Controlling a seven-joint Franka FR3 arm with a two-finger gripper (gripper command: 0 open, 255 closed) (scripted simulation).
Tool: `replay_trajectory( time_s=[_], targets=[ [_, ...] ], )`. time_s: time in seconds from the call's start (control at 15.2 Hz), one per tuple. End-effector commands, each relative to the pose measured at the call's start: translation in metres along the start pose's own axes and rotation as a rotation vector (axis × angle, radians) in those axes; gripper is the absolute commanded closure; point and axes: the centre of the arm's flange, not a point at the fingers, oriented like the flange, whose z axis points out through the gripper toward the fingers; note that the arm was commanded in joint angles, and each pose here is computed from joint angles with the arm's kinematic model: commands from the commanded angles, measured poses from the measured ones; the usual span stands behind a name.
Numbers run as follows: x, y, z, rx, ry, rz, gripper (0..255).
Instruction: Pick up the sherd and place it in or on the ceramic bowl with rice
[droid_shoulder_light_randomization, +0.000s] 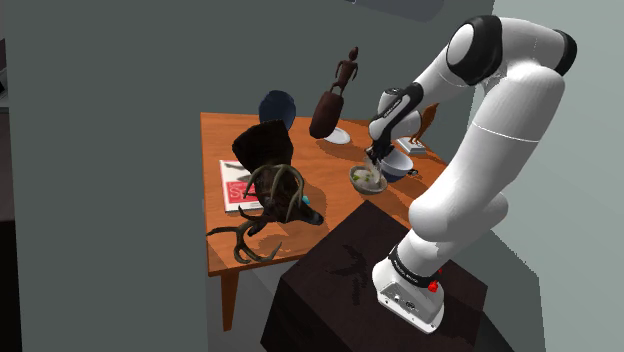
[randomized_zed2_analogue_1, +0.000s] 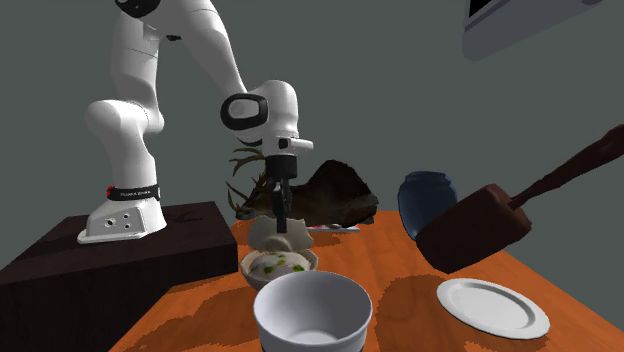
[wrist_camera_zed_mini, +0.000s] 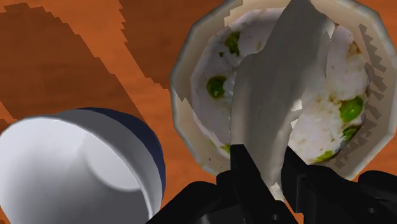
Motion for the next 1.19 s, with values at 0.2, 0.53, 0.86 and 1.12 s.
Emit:
replay_trajectory(
  time_s=[0.2,0.53,0.86,1.12],
  targets=[
    [-0.001,-0.004,0.011,0.0,0.001,0.0,255],
    [-0.001,-0.004,0.011,0.0,0.001,0.0,255],
    [-0.001,-0.004,0.011,0.0,0.001,0.0,0],
    [-0.001,-0.004,-0.028,0.0,0.001,0.0,0]
  ],
)
